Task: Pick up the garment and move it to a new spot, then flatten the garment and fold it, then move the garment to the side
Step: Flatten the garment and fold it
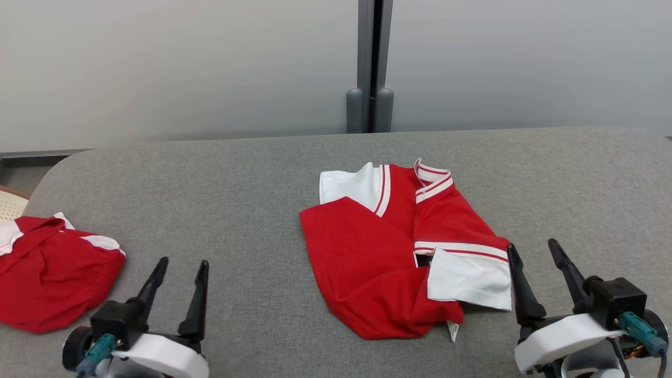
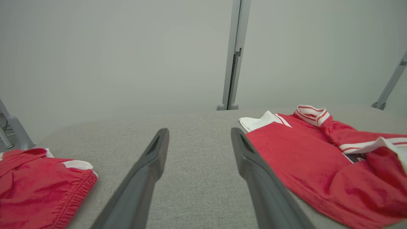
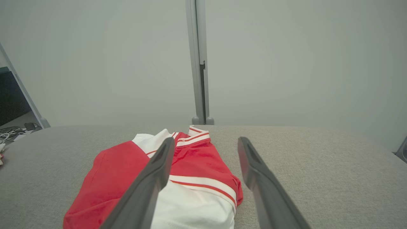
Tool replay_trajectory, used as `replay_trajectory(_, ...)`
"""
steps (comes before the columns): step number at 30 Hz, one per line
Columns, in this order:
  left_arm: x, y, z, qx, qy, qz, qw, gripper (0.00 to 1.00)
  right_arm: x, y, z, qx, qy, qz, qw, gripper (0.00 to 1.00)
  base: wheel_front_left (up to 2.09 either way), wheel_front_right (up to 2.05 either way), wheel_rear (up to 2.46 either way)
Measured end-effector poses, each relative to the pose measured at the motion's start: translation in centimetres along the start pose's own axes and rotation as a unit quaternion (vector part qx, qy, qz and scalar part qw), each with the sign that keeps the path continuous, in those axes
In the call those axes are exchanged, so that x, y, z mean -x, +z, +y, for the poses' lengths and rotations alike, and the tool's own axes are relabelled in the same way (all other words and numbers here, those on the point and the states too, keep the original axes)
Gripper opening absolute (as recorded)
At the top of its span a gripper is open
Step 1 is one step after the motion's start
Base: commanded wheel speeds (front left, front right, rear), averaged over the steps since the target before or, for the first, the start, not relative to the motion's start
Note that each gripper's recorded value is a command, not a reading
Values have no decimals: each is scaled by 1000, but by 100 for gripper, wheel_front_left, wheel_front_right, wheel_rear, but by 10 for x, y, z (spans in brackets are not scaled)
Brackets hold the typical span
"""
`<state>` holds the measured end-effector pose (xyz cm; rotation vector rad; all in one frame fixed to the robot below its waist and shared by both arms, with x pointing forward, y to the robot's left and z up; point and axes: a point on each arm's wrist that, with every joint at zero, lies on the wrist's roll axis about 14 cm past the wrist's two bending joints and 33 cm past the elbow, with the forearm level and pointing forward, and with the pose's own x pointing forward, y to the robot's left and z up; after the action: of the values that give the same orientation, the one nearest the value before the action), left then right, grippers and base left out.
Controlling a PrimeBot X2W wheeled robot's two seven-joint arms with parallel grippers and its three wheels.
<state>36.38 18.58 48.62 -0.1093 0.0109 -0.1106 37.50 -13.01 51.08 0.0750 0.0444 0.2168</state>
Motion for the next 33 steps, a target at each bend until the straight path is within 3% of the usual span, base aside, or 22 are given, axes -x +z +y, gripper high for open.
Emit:
replay_trajectory(10, -36, -19, -94, 31, -125, 56, 990, 100, -17, -8, 2, -3, 7, 12, 1000, 100, 0, 0, 0)
replay_trajectory(15, -42, -61, -132, 34, -176, 142, 974, 100, -25, -18, -6, -6, -2, 27, 1000, 100, 0, 0, 0)
replay_trajectory(20, -36, -111, -147, 39, -194, 240, 950, 99, -20, -31, -25, -10, -29, 41, 999, 100, 0, 0, 0)
replay_trajectory(21, -34, -117, -147, 42, -194, 251, 947, 64, -20, -32, -27, -10, -33, 43, 998, 100, 0, 0, 0)
replay_trajectory(22, -34, -121, -148, 43, -194, 257, 946, 0, -19, -33, -29, -10, -36, 44, 998, 100, 0, 0, 0)
replay_trajectory(27, -39, -126, -148, 45, -193, 262, 944, 0, -21, -33, -35, -12, -44, 41, 998, 100, 0, 0, 0)
replay_trajectory(33, -66, -88, -136, 56, -172, 170, 969, 0, -24, -33, -38, -12, -47, 38, 998, 100, 0, 0, 0)
